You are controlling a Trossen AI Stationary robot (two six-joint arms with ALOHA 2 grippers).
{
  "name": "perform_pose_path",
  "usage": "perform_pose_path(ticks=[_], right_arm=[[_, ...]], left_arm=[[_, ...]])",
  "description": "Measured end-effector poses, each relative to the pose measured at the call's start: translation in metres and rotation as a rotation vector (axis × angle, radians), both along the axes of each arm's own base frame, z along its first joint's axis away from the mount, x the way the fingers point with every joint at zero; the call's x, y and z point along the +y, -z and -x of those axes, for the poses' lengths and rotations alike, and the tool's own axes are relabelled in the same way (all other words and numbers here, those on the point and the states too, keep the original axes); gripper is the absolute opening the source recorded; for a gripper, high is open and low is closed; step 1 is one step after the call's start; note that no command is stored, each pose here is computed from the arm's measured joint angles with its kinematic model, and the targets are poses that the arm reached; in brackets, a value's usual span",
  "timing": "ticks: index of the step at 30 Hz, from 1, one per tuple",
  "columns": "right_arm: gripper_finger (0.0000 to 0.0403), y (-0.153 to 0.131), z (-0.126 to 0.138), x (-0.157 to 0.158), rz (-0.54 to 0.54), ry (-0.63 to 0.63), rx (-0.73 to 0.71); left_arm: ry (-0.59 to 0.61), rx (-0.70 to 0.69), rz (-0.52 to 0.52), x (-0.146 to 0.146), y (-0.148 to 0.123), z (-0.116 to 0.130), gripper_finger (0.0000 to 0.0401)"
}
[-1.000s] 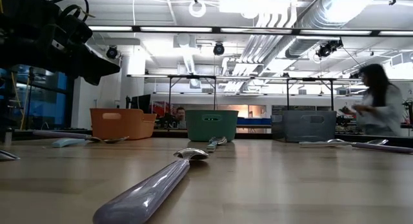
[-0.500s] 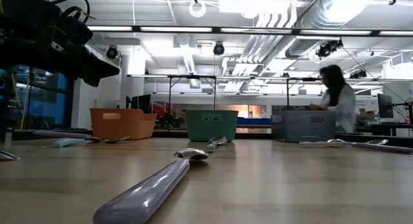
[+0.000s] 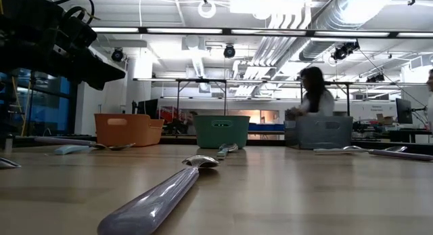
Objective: Sort silverware by color (type)
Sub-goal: Put the purple spoon into the orange bin
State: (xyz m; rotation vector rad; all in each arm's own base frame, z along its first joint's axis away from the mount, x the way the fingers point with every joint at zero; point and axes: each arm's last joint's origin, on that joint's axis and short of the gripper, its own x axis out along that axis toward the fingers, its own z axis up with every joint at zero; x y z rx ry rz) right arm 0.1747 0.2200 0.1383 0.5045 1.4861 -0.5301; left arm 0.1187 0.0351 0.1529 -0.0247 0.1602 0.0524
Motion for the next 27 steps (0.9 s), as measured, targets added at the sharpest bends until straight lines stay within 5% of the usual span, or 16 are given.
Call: perform_pose_path(ticks=[14, 27], right_arm=[[0.0139, 0.0003, -0.0001, 0.0002, -0.003, -0.004, 0.000], [0.0010, -0.0003, -0.0001, 0.0002, 0.002, -0.056, -0.001]], left_arm=[[0.000, 0.002, 0.000, 0.0000, 0.0002, 0.0000, 0.0001], [0.000, 0.008, 0.003, -0.0001, 0.0009, 0.0001, 0.0001]])
